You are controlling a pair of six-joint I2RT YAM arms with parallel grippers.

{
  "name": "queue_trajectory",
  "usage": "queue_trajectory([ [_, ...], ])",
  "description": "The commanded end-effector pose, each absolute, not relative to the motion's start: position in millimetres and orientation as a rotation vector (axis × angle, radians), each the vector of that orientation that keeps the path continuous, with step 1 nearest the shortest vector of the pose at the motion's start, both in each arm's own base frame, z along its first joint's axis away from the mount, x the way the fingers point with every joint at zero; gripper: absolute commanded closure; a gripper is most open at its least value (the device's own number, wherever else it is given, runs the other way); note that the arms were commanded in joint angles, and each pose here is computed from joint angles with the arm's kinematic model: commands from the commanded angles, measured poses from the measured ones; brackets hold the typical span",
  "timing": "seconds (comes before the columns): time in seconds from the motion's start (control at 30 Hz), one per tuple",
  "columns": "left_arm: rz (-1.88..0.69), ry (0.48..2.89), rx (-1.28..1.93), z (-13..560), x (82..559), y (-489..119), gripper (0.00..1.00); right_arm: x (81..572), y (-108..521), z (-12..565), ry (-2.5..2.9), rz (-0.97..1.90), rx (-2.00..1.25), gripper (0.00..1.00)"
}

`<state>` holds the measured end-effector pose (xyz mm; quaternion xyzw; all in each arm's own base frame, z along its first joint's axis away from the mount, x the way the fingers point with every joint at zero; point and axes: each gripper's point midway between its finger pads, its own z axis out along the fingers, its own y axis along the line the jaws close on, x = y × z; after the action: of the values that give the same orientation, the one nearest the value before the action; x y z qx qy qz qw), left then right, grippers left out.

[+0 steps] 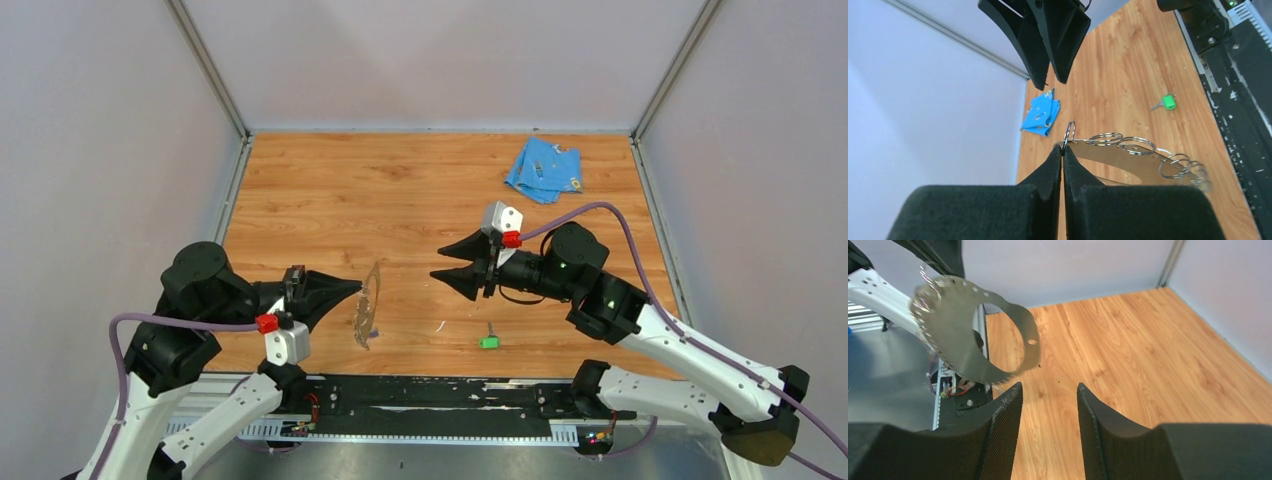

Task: Put the keys on the keyring

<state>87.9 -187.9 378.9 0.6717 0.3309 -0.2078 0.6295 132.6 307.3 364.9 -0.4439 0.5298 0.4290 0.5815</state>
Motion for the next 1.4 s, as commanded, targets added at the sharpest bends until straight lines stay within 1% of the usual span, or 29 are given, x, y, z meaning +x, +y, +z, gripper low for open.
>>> queue_trajectory([
  [0.0, -0.393, 0.627, 1.580, 381.4, 87.0, -188.8, 1.00, 144.9, 293.7, 337.7, 1.369, 0.905, -0.997, 0.51],
  [0.17, -0.409, 0.649, 1.572, 379.9, 85.4, -187.7, 1.00, 155.5, 276.4, 308.0, 1.525, 0.828, -0.921, 0.39],
  [0.2, -0.422, 0.667, 1.565, 379.5, 85.7, -187.7, 1.00, 157.9, 271.8, 302.4, 1.556, 0.812, -0.896, 0.33],
  [0.23, -0.438, 0.694, 1.558, 378.7, 86.5, -187.8, 1.00, 161.2, 266.6, 294.2, 1.601, 0.791, -0.863, 0.22],
  [0.27, -0.462, 0.735, 1.546, 376.7, 88.2, -188.1, 1.00, 165.3, 259.9, 285.6, 1.651, 0.764, -0.823, 0.07],
  [0.3, -0.490, 0.785, 1.531, 374.5, 90.4, -188.8, 1.00, 166.9, 254.6, 276.1, 1.698, 0.747, -0.792, 0.01],
  [0.43, -0.652, 1.091, 1.430, 354.5, 105.1, -193.7, 1.00, 172.5, 220.3, 219.5, 1.961, 0.586, -0.659, 0.00],
  [0.5, -0.713, 1.225, 1.382, 341.0, 112.2, -196.4, 1.00, 170.3, 203.6, 191.3, 2.105, 0.526, -0.540, 0.00],
  [0.6, -0.760, 1.352, 1.337, 323.6, 118.8, -198.5, 1.00, 158.4, 182.9, 161.3, 2.271, 0.457, -0.421, 0.00],
  [0.73, -0.802, 1.486, 1.285, 307.0, 127.3, -201.5, 1.00, 139.2, 167.1, 127.6, 2.393, 0.450, -0.327, 0.00],
  [0.77, -0.804, 1.515, 1.272, 303.9, 130.2, -201.8, 1.00, 135.2, 166.7, 119.4, 2.407, 0.465, -0.325, 0.00],
  [0.8, -0.803, 1.537, 1.263, 301.1, 132.9, -202.2, 1.00, 132.6, 166.2, 112.5, 2.417, 0.473, -0.318, 0.03],
  [0.9, -0.801, 1.569, 1.257, 294.0, 136.0, -202.4, 1.00, 131.9, 161.3, 92.3, 2.451, 0.439, -0.265, 0.17],
  [0.93, -0.799, 1.584, 1.250, 292.1, 137.3, -202.3, 1.00, 132.1, 160.8, 85.1, 2.467, 0.419, -0.263, 0.20],
  [1.03, -0.780, 1.620, 1.237, 285.4, 141.7, -200.3, 1.00, 132.1, 166.9, 66.8, 2.508, 0.401, -0.279, 0.25],
  [1.07, -0.777, 1.614, 1.241, 285.0, 141.1, -199.9, 1.00, 130.0, 170.2, 59.3, 2.531, 0.409, -0.285, 0.30],
  [1.27, -0.763, 1.610, 1.244, 281.8, 139.8, -197.3, 1.00, 128.4, 180.4, 45.8, 2.568, 0.431, -0.321, 0.53],
  [1.3, -0.761, 1.608, 1.244, 282.1, 139.8, -197.1, 1.00, 126.5, 179.0, 40.8, 2.583, 0.429, -0.315, 0.55],
  [1.37, -0.760, 1.601, 1.245, 283.3, 139.2, -196.9, 1.00, 121.3, 179.2, 29.8, 2.611, 0.453, -0.308, 0.56],
])
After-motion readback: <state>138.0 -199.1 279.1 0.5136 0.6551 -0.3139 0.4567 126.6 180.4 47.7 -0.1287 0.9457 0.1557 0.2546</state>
